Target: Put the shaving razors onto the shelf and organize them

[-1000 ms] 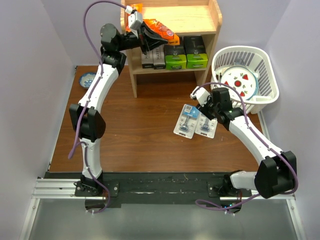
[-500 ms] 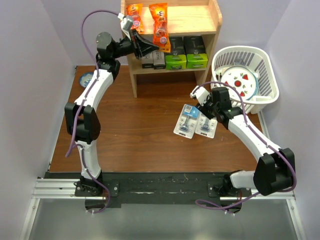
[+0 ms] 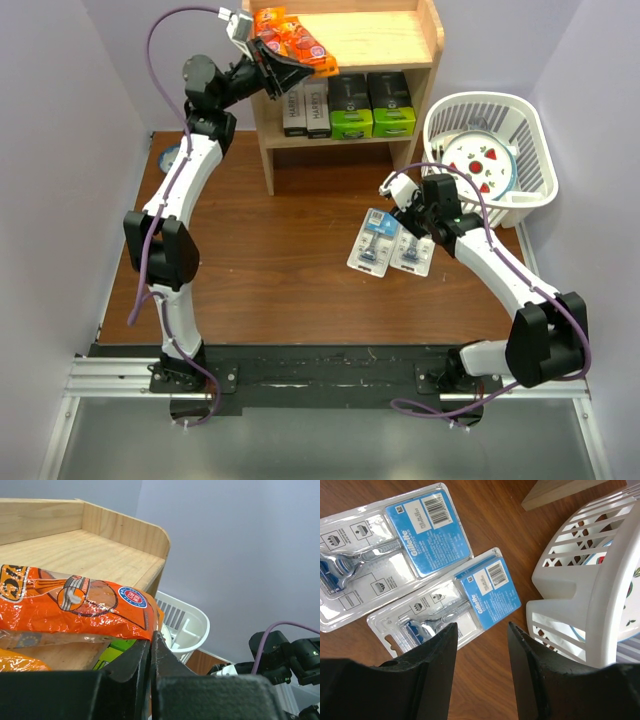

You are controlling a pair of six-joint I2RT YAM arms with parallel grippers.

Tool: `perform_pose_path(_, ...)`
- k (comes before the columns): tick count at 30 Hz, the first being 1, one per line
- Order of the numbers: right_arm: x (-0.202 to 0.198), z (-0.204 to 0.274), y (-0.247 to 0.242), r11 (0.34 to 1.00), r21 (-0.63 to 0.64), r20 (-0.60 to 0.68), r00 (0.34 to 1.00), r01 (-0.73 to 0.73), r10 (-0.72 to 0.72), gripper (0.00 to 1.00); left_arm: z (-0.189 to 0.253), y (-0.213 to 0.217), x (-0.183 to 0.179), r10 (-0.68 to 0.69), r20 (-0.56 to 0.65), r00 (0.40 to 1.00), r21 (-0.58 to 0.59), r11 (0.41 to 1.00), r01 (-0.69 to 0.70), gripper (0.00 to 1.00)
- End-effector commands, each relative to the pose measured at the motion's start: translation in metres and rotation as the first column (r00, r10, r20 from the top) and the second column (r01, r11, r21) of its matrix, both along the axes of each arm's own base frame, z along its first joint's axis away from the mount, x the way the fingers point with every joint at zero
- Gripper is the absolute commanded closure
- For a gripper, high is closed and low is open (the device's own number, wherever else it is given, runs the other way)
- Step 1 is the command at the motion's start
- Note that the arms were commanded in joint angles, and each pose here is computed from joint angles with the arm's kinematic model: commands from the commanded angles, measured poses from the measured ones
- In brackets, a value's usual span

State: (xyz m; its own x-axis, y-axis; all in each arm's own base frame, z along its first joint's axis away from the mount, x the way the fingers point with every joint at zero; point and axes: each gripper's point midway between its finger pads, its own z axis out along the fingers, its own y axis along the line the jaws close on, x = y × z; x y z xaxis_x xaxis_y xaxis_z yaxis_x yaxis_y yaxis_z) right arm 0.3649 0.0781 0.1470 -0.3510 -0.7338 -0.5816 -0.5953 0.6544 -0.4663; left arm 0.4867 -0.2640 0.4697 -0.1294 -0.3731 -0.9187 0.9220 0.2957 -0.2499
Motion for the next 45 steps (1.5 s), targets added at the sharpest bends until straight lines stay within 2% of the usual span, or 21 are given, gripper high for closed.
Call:
perform_pose_path(1,0.010,0.016,0.004,0.999,0.039,0.054,0.998,0.010,-0.012,0.52,0.026,0.008,-0.007,0.035,-0.017,0.999,-0.030,0.999,-0.035,0.92)
perform_pose_path(5,0.010,0.017,0.004,0.999,0.044,0.056,0.998,0.010,-0.013,0.52,0.013,0.002,-0.016,-0.035,-0.007,0.999,0.024,0.999,0.035,1.00)
perform_pose_path(11,0.011,0.016,0.005,0.999,0.051,0.052,0.999,0.011,-0.014,0.52,0.009,-0.001,-0.033,-0.124,-0.004,0.992,0.053,0.991,0.124,1.00)
perform_pose_path(16,0.012,0.017,0.007,0.998,0.059,0.053,0.999,0.007,-0.010,0.51,0.001,0.007,-0.026,-0.113,-0.042,0.993,0.051,0.992,0.115,1.00)
perform_pose_path(20,0.014,0.025,0.010,0.997,0.081,0.062,0.998,0.010,-0.015,0.51,-0.004,0.015,-0.018,-0.103,-0.055,0.993,0.059,0.993,0.106,0.96)
perform_pose_path(22,0.019,0.057,0.025,0.986,0.166,0.110,0.994,-0.028,0.010,0.52,-0.002,0.019,-0.017,-0.095,-0.045,0.994,0.062,0.993,0.098,0.90)
perform_pose_path(23,0.020,0.072,0.035,0.970,0.241,0.111,0.994,-0.029,0.003,0.52,0.002,0.022,-0.018,-0.091,-0.033,0.995,0.064,0.994,0.093,0.86)
perform_pose_path(24,0.022,0.089,0.045,0.954,0.295,0.126,0.992,-0.054,0.018,0.51,0.002,0.023,-0.018,-0.087,-0.032,0.996,0.065,0.994,0.089,0.73)
perform_pose_path(25,0.026,0.106,0.056,0.935,0.345,0.139,0.990,-0.083,0.036,0.50,0.002,0.024,-0.019,-0.086,-0.032,0.996,0.067,0.994,0.088,0.66)
perform_pose_path(26,0.031,0.151,0.077,0.880,0.449,0.199,0.977,-0.156,0.071,0.48,0.005,0.025,-0.019,-0.080,-0.025,0.996,0.065,0.995,0.081,0.62)
perform_pose_path(27,0.035,0.173,0.085,0.851,0.492,0.229,0.971,-0.181,0.074,0.48,0.005,0.025,-0.019,-0.077,-0.031,0.997,0.065,0.995,0.079,0.55)
perform_pose_path(29,0.049,0.217,0.105,0.777,0.585,0.273,0.958,-0.234,0.083,0.46,0.006,0.025,-0.018,-0.066,-0.029,0.997,0.062,0.996,0.068,0.53)
perform_pose_path(34,0.062,0.273,0.131,0.688,0.645,0.357,0.927,-0.332,0.113,0.45,0.009,0.027,-0.025,-0.061,-0.022,0.998,0.068,0.996,0.062,0.50)
perform_pose_path(39,0.062,0.304,0.156,0.602,0.695,0.401,0.907,-0.394,0.130,0.45,0.002,0.029,-0.041,-0.069,-0.022,0.997,0.087,0.994,0.071,0.44)
perform_pose_path(43,0.054,0.318,0.186,0.559,0.691,0.437,0.881,-0.458,0.181,0.46,0.008,0.032,-0.059,-0.057,0.026,0.998,0.105,0.993,0.054,0.38)
perform_pose_path(45,0.052,0.317,0.205,0.539,0.690,0.440,0.871,-0.483,0.218,0.48,-0.001,0.033,-0.066,-0.061,0.007,0.998,0.116,0.991,0.060,0.37)
